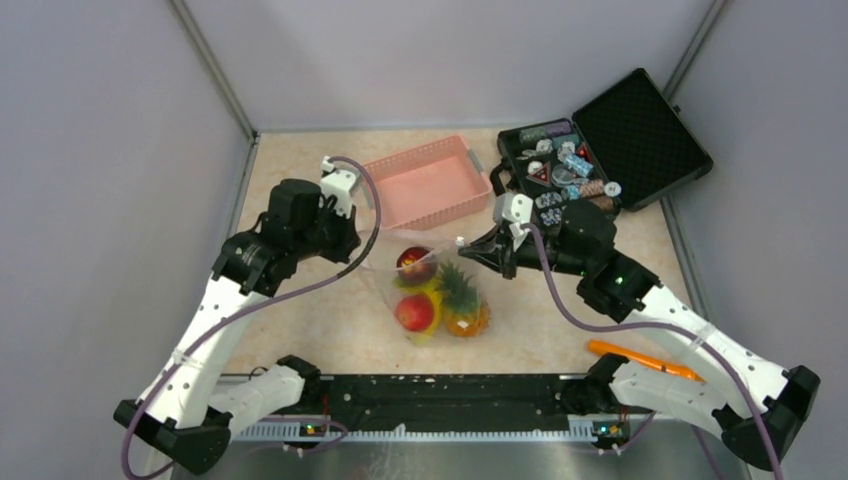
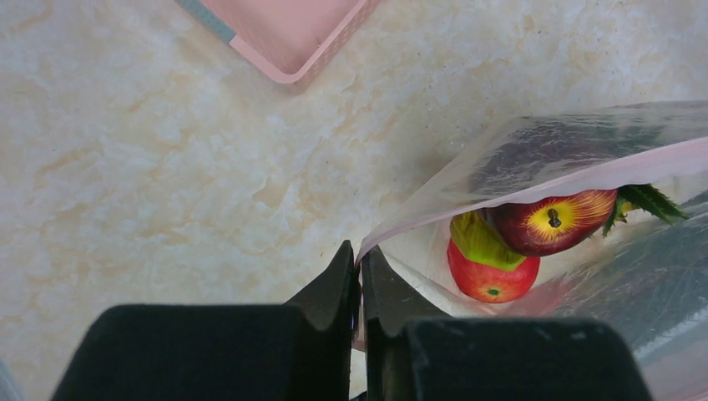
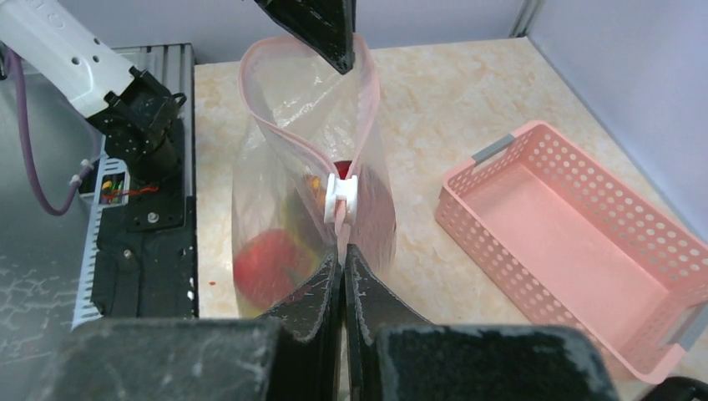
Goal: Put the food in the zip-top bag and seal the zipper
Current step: Adjust the zipper food storage bag at the center of the board.
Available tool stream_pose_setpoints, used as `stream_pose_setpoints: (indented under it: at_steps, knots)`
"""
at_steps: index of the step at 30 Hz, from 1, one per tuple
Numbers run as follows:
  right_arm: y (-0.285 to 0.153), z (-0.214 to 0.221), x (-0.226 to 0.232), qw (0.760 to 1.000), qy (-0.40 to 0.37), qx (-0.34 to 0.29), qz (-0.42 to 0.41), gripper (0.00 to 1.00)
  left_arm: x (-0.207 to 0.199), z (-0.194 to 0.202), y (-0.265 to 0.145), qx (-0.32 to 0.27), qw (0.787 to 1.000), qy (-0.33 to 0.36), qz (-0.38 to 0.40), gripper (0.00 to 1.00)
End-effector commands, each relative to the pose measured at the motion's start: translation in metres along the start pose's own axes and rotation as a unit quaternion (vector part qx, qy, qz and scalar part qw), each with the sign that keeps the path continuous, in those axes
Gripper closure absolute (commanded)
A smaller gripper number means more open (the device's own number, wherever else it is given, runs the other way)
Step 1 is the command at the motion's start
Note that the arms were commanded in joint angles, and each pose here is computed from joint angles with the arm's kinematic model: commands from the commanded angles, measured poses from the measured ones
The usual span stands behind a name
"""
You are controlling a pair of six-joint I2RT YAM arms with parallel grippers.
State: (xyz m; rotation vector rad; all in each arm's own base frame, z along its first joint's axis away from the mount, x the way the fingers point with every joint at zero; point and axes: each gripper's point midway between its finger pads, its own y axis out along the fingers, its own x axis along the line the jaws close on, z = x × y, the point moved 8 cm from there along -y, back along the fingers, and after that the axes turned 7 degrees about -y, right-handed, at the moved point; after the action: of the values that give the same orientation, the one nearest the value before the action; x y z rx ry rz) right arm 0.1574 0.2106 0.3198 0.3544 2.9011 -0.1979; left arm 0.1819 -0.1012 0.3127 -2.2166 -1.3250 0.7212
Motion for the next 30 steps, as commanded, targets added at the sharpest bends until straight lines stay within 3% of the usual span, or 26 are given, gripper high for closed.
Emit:
stream_pose_setpoints:
  at_steps: [1,8,10,13,15,25,30]
  knots:
    - [-0.008,-0.022,-0.008,0.998,-0.031,-0.048,0.032,1.00,0.007,-0.011,-0.022,-0.022,0.999,0.013,-0.039,0.93]
    - [0.003,-0.006,0.002,0.998,-0.007,-0.064,-0.016,1.00,-0.006,-0.009,-0.022,-0.026,0.999,0.007,0.027,1.00]
    - [0.008,0.003,0.005,0.997,0.014,-0.067,-0.022,0.87,-0.010,-0.009,-0.019,-0.031,0.998,-0.003,0.045,1.00]
    - [0.014,0.017,0.010,0.996,0.027,-0.073,-0.039,0.57,-0.011,-0.011,-0.015,-0.039,0.998,-0.017,0.047,1.00]
    - [0.016,0.025,0.010,0.996,0.031,-0.070,-0.036,0.48,-0.012,-0.012,-0.013,-0.038,0.998,-0.022,0.046,1.00]
    - [0.026,0.023,-0.007,0.995,-0.019,-0.093,0.012,0.41,-0.019,-0.014,-0.016,-0.044,0.995,-0.009,0.085,1.00]
    - [0.039,0.026,-0.014,0.996,-0.035,-0.082,-0.004,0.42,-0.018,-0.013,-0.021,-0.049,0.995,-0.004,0.084,1.00]
